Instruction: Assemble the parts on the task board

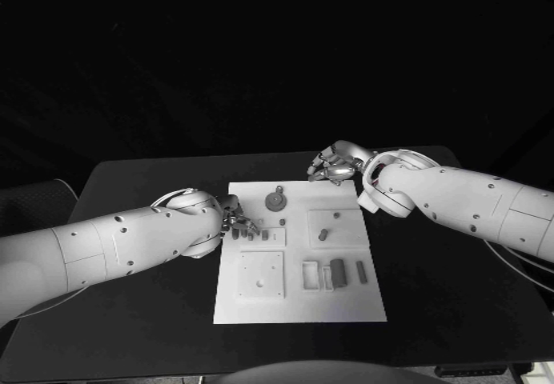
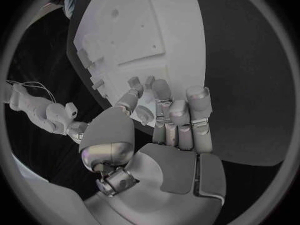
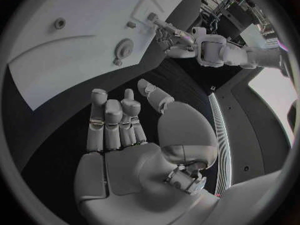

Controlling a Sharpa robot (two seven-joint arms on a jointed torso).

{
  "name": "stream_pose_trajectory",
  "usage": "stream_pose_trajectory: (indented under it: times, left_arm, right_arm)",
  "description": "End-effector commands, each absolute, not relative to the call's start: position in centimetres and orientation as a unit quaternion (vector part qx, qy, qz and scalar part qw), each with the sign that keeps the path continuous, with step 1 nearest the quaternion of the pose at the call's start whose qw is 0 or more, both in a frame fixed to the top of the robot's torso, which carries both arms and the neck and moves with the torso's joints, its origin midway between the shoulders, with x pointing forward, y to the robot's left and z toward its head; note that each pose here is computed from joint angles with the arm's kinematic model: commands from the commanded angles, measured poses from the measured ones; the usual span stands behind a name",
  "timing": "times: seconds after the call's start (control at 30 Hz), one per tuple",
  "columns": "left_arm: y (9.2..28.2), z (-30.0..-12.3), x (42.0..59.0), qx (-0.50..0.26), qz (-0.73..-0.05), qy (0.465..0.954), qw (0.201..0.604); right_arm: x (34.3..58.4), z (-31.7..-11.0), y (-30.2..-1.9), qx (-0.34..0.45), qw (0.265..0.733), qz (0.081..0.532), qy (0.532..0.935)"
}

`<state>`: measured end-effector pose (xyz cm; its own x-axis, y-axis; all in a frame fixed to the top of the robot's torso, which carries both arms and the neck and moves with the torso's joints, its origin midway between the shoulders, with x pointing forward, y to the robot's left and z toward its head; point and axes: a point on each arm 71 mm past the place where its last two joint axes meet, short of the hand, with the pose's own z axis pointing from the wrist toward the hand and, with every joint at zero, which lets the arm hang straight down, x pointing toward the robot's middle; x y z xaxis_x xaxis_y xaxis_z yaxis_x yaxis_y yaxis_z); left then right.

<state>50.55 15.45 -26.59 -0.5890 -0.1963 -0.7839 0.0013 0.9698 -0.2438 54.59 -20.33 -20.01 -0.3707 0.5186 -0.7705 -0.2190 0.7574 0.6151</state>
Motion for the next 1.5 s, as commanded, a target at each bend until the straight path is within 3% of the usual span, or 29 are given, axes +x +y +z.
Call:
stream_pose_trajectory:
  times: [0.03,0.47,0.83,1.0,1.27,1.5]
  left_arm:
    - [15.5,-26.5,50.5,-0.064,-0.125,0.882,0.449]
    - [16.5,-25.7,50.4,-0.136,-0.221,0.854,0.451]
    - [17.0,-23.5,51.4,-0.172,-0.312,0.793,0.493]
    - [16.5,-22.9,52.0,-0.138,-0.349,0.78,0.501]
    - [15.7,-22.2,53.4,-0.021,-0.335,0.778,0.53]
    - [13.2,-22.2,53.9,0.095,-0.316,0.768,0.548]
  right_arm:
    - [54.6,-20.0,-20.3,0.094,0.549,0.337,0.759]
    - [54.6,-20.1,-20.9,0.097,0.55,0.332,0.76]
    - [54.6,-20.1,-21.7,0.102,0.554,0.327,0.759]
    - [54.7,-20.1,-22.1,0.106,0.558,0.324,0.756]
    - [54.8,-20.1,-22.0,0.108,0.559,0.325,0.755]
    - [54.9,-20.1,-22.1,0.109,0.56,0.324,0.754]
